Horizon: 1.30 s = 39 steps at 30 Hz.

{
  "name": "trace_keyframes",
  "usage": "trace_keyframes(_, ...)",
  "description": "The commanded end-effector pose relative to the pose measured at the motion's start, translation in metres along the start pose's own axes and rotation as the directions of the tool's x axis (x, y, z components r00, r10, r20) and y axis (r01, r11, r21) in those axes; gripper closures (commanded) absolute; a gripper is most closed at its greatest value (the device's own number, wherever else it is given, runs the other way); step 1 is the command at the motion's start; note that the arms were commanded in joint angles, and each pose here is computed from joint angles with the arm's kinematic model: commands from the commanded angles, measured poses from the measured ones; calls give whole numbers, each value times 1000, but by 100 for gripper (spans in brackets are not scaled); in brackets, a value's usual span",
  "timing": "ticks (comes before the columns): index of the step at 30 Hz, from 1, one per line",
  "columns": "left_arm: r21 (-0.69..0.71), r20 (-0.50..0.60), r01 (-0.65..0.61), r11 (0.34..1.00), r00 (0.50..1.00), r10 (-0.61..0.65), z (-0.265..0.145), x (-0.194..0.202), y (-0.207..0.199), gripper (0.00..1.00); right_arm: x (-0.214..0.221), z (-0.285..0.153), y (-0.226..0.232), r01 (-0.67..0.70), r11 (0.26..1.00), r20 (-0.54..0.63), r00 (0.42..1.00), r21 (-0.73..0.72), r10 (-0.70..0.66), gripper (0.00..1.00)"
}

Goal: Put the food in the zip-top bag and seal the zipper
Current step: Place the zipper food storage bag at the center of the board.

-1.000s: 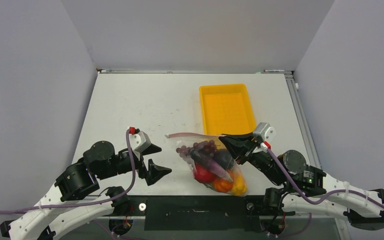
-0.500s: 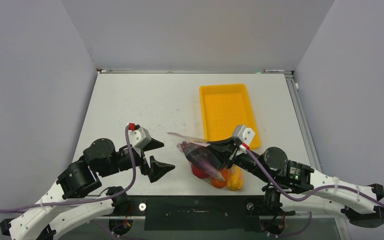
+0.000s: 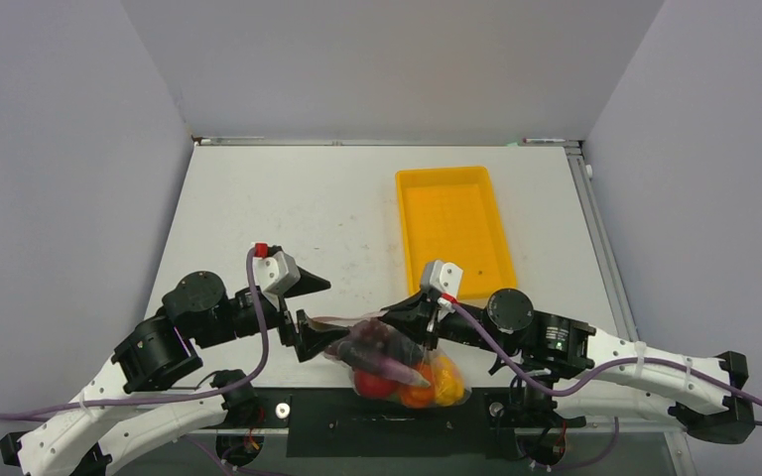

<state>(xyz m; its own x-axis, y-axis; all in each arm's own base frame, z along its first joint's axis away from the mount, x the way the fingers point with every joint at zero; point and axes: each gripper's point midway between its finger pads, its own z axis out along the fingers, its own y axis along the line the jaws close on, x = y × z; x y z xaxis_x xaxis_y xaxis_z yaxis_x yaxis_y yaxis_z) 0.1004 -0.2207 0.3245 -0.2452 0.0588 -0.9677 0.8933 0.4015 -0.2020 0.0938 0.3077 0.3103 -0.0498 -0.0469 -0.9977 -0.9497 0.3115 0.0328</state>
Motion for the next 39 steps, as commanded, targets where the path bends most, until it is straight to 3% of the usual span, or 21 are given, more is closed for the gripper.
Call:
trace_keyframes(1,93,55,-45,995,998,40,1,-17,-17,4,-66,2,21,-27,993,210,976,-114,50,95)
trace_keyframes(13,203,10,-39,978,999,37,8,2,-31,4,-91,2,34,-26,984,245,967,-176,70,95)
trace_keyframes(27,203,-67,-9,979,997,23,18,31,-26,0,-114,2,38,-13,981,295,953,-193,70,95)
trace_keyframes(31,219,-83,-7,976,996,26,19,34,-28,21,-111,5,38,-19,981,291,954,-193,76,95)
trace_keyframes(34,239,-107,-3,971,994,30,19,37,-31,51,-109,7,38,-22,981,287,955,-192,77,95)
trace_keyframes(37,248,-109,-7,969,993,35,18,35,-32,92,-106,9,38,-21,981,278,958,-190,75,95)
trace_keyframes(38,239,-106,-9,971,994,36,18,34,-31,100,-104,10,38,-22,982,274,959,-189,74,95)
trace_keyframes(39,237,-101,-11,971,994,36,17,32,-31,100,-102,11,37,-23,982,269,960,-187,74,95)
